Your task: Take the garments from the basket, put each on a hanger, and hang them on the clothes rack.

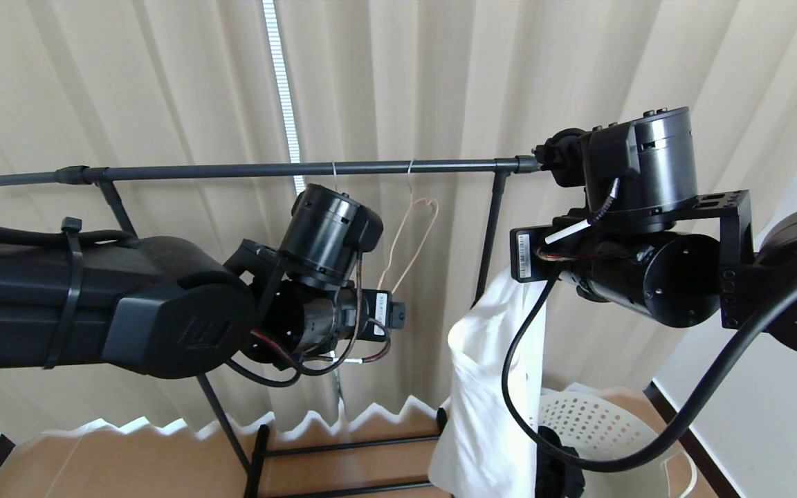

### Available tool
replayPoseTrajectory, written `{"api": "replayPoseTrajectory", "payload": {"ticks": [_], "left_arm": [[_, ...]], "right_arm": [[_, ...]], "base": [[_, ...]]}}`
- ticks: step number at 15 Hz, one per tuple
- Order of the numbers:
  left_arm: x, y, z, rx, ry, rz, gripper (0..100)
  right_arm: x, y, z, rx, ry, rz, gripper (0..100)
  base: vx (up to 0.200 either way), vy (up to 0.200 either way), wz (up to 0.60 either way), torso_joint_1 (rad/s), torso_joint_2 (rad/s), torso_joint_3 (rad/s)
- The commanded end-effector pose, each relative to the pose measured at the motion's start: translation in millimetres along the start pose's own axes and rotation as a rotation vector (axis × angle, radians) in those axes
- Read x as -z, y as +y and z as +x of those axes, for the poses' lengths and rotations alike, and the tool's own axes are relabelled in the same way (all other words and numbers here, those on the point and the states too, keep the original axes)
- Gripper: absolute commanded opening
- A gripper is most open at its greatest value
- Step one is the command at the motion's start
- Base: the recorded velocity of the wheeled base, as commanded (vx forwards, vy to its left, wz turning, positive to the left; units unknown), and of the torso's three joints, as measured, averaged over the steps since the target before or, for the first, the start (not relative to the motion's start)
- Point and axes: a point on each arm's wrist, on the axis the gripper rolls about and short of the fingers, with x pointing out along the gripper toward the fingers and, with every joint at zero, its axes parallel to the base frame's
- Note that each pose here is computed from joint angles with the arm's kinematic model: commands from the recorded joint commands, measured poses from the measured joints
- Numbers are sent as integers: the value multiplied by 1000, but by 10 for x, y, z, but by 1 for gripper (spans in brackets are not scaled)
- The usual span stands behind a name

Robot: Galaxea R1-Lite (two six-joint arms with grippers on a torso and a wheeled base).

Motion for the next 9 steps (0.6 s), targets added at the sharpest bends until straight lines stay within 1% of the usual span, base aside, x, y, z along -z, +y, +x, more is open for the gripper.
{"api": "replayPoseTrajectory", "payload": {"ticks": [1, 4, 6, 7, 8, 9], "left_arm": [[-40, 60, 6, -15, -9, -15, 100], [-127, 191, 158, -54, -25, -47, 100], [-211, 266, 318, -82, -32, -66, 100], [-226, 282, 359, -88, -32, -69, 100], [-280, 302, 495, -101, -36, -57, 100], [-285, 303, 509, -101, -38, -56, 100]], "right_arm": [[-2, -10, 8, 3, 0, 2, 0], [-5, -16, 0, 6, -2, 4, 0], [-9, -20, -5, 13, -5, 5, 0], [-1, -18, 1, 14, -3, 3, 0], [3, -19, 2, 17, -2, 2, 0], [7, -20, 2, 17, -1, 1, 0]], "base": [[0, 0, 0, 0, 0, 0], [0, 0, 0, 0, 0, 0], [0, 0, 0, 0, 0, 0], [0, 0, 0, 0, 0, 0], [0, 0, 0, 0, 0, 0], [0, 0, 0, 0, 0, 0]]}}
